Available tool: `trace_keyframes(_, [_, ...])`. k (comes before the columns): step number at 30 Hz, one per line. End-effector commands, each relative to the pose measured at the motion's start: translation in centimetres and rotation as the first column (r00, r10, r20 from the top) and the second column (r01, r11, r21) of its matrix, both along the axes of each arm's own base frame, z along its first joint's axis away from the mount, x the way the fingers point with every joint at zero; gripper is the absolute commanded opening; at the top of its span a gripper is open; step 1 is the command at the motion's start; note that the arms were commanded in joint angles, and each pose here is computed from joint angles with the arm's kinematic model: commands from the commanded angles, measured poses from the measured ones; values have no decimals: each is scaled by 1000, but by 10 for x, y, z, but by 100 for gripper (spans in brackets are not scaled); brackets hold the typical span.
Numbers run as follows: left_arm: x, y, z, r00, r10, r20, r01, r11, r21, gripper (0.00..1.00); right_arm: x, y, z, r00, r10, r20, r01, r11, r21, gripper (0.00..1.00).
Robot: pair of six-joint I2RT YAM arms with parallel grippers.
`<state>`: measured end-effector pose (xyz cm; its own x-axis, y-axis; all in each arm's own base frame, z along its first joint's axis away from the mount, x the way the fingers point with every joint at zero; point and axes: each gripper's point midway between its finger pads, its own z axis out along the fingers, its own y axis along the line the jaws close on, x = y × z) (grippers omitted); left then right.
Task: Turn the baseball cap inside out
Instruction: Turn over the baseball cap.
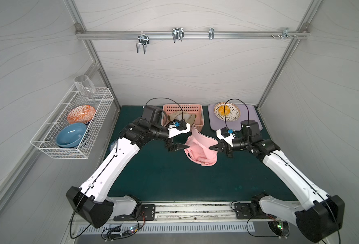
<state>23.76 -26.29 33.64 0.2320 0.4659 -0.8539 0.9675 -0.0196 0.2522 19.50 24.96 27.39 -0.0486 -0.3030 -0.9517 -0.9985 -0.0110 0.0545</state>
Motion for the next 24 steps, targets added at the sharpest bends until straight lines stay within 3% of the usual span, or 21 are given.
trace_keyframes(1, [-9, -4, 0, 989, -105, 100, 102, 994, 38, 85, -21, -1, 12, 990, 91, -104, -86, 995, 49, 0])
trace_keyframes(13, [-12, -26, -17, 979, -181, 94, 175, 982, 68, 82, -28, 9, 3, 967, 166, -192, -167, 986, 11, 0])
trace_keyframes(24, [18, -25, 0, 970, -12, 243, 9, 1000, 17, 84, -25, 10, -5, 973, 134, -186, -140, 990, -18, 0])
